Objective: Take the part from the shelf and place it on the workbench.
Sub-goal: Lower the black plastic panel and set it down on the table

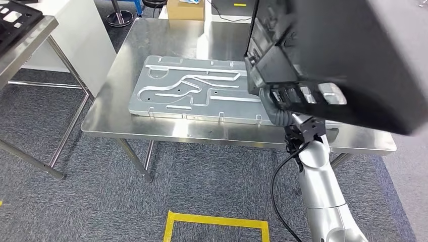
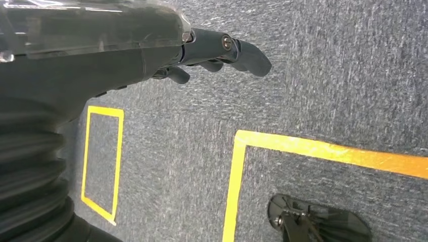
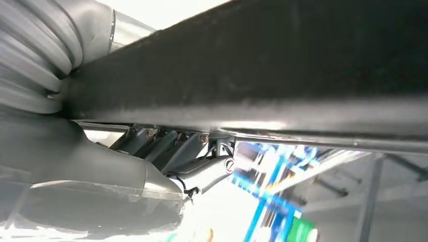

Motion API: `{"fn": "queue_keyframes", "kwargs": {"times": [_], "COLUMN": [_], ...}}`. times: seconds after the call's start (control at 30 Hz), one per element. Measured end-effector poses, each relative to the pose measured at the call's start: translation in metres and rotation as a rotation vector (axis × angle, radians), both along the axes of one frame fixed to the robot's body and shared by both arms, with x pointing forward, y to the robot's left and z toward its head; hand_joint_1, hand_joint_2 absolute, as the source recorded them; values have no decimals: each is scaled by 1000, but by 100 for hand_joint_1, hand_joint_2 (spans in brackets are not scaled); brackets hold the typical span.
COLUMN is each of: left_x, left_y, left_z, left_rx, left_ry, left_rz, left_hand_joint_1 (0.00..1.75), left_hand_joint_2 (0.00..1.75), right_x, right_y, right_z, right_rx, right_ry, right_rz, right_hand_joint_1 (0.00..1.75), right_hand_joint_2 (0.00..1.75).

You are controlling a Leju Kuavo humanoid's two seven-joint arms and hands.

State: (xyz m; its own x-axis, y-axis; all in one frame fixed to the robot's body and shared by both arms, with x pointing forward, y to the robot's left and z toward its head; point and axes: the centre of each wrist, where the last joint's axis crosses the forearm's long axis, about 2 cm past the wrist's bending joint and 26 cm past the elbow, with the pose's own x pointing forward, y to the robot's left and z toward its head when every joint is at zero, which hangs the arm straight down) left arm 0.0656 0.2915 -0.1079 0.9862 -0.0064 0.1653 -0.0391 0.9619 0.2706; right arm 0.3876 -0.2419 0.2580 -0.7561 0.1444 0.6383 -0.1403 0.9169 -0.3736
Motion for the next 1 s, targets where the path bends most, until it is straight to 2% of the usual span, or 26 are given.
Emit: {"fn": "queue_keyframes", "kwargs": {"times": [0.17,0.3,0.5,0.7,1.0], "left_x": [2,4,6,9,10], "left_y": [0,-1,-1,-1,-4], "left_z": [0,1,1,1,2], "left_rx": [-1,-6,-14,-17,-32], "left_ry": [-10,-5,-1,-9,-8], "left_rz": [-8,-16,-19,-22,-25], "left_hand_joint_1": [0,0,0,0,0], "left_hand_joint_2": [175,175,175,175,175], "right_x": [5,7,15,27,35], "right_y": [-9,-20,-33,-44,-60], "right_z": [2,1,-15,-21,-36], "right_rx": [-119,-285,-522,-623,-730], "right_ry": [-46,-98,-113,-95,-41], "right_rz": [-178,-394,-644,-715,-741], "right_hand_joint_1": [175,175,175,175,175], "right_hand_joint_2": [175,175,175,175,175]}}
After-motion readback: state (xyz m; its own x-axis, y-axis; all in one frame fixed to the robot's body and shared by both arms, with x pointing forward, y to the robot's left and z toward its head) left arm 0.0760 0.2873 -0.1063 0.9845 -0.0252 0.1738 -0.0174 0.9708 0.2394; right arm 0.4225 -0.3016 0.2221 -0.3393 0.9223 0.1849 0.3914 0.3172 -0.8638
